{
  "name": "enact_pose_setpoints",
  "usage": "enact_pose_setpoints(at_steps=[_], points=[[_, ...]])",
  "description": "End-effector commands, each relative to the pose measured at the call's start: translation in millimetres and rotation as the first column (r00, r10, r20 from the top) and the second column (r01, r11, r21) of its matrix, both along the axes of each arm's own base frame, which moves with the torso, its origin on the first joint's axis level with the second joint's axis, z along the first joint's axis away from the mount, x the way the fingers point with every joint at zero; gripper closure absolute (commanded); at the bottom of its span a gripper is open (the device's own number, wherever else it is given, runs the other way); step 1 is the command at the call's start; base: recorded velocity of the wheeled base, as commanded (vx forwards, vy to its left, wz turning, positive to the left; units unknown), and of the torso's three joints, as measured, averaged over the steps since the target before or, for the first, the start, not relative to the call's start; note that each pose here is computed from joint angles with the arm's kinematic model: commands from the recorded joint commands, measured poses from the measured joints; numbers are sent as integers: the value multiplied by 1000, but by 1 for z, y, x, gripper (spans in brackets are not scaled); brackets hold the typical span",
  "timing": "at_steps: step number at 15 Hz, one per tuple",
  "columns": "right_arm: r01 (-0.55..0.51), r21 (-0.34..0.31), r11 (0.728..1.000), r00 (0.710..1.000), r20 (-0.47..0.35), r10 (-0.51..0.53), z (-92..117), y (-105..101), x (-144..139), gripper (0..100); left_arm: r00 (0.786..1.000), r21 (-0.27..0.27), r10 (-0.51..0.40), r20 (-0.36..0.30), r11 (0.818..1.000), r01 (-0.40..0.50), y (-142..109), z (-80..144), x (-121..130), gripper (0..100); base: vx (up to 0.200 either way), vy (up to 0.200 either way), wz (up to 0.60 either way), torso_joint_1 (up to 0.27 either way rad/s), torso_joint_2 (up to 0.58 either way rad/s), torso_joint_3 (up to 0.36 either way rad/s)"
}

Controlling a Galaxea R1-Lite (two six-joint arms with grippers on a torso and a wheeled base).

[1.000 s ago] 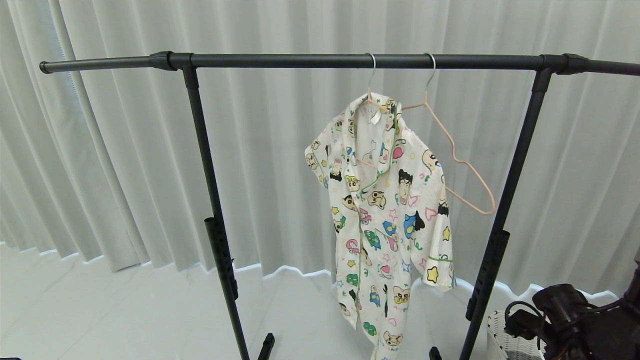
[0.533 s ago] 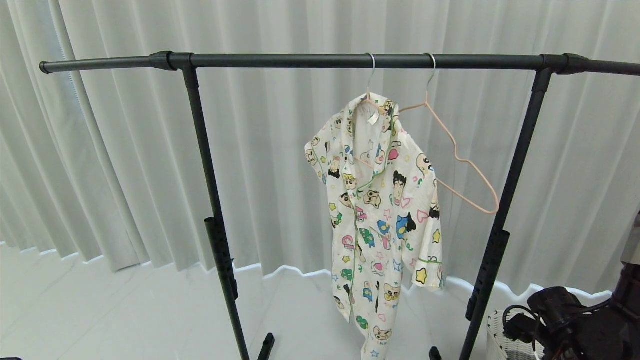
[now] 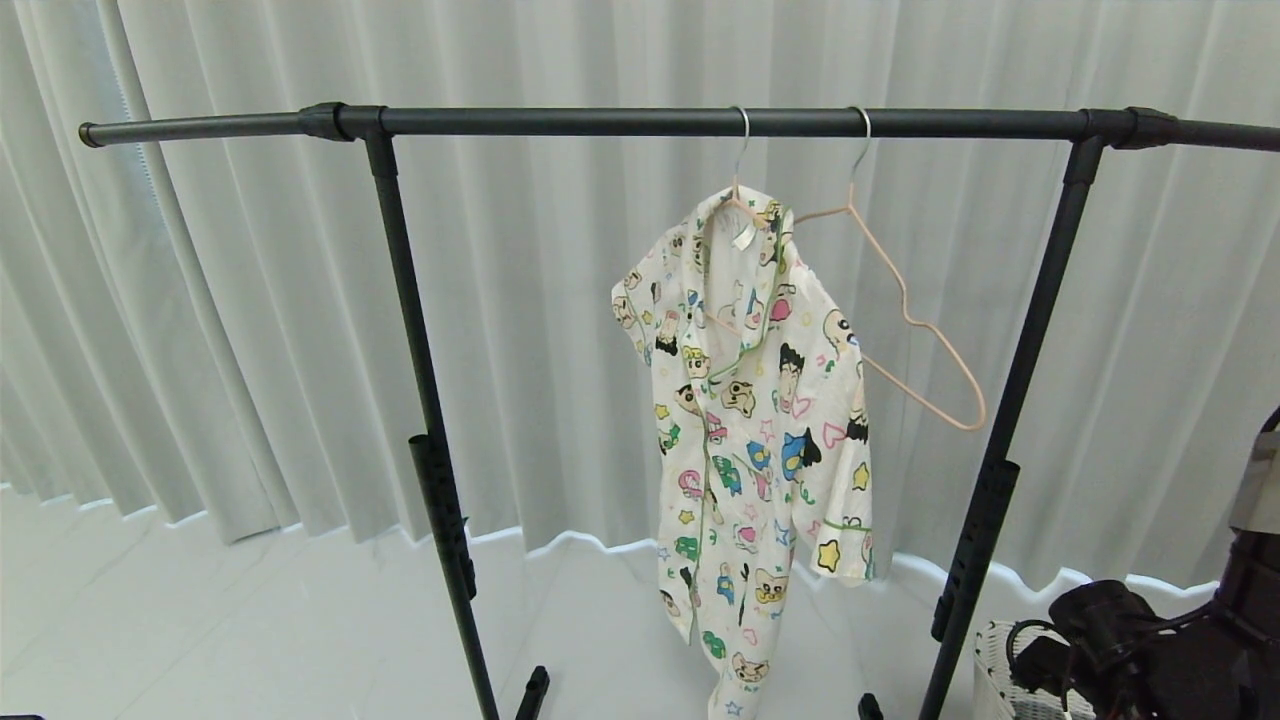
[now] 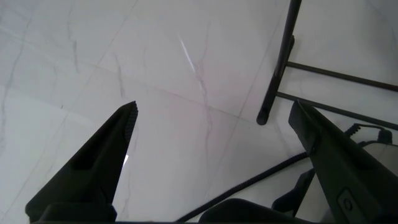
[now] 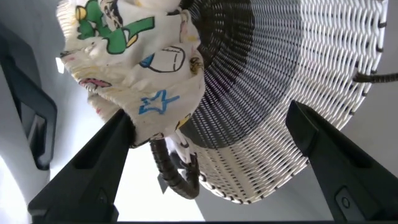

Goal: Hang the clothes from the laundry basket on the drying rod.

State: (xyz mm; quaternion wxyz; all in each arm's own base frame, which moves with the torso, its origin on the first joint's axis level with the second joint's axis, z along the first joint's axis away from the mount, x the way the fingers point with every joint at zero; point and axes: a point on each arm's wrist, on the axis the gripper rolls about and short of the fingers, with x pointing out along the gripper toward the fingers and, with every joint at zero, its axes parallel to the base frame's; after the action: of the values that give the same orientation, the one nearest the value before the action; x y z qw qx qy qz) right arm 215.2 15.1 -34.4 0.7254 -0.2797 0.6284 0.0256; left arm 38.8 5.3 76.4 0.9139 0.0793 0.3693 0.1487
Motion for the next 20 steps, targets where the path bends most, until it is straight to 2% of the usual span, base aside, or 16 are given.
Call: enact_pose_setpoints(at_steps=[1,4,8,11,13,16,20], points=[[-10,-2,1000,1000,-9,10,-1,2,-2,100,1000,0,0,-1,1000,0,0,0,0,0,0,0,0,0,0,0],[-27,-4,1000,999,-18,27,-1,5,-6,100,1000,0,0,1,1000,0,0,0,0,0,0,0,0,0,0,0],[-23,4,1000,1000,5,23,12,7,-23,100,1000,0,0,4,1000,0,0,0,0,0,0,0,0,0,0,0],[-27,27,999,995,98,24,33,10,-31,100,1000,-10,-7,4,1000,7,0,0,0,0,0,0,0,0,0,0],[-55,47,997,972,232,43,57,16,-30,100,1000,-25,-20,3,999,21,-1,-1,-1,0,0,0,0,0,0,0],[-118,112,987,908,414,62,90,36,-31,100,999,-29,-32,-6,999,32,-1,-1,0,0,0,0,0,0,0,0],[-234,162,959,831,545,111,146,63,-28,100,998,-63,-66,-4,996,65,-2,-1,0,0,-150,0,0,2,1,1]])
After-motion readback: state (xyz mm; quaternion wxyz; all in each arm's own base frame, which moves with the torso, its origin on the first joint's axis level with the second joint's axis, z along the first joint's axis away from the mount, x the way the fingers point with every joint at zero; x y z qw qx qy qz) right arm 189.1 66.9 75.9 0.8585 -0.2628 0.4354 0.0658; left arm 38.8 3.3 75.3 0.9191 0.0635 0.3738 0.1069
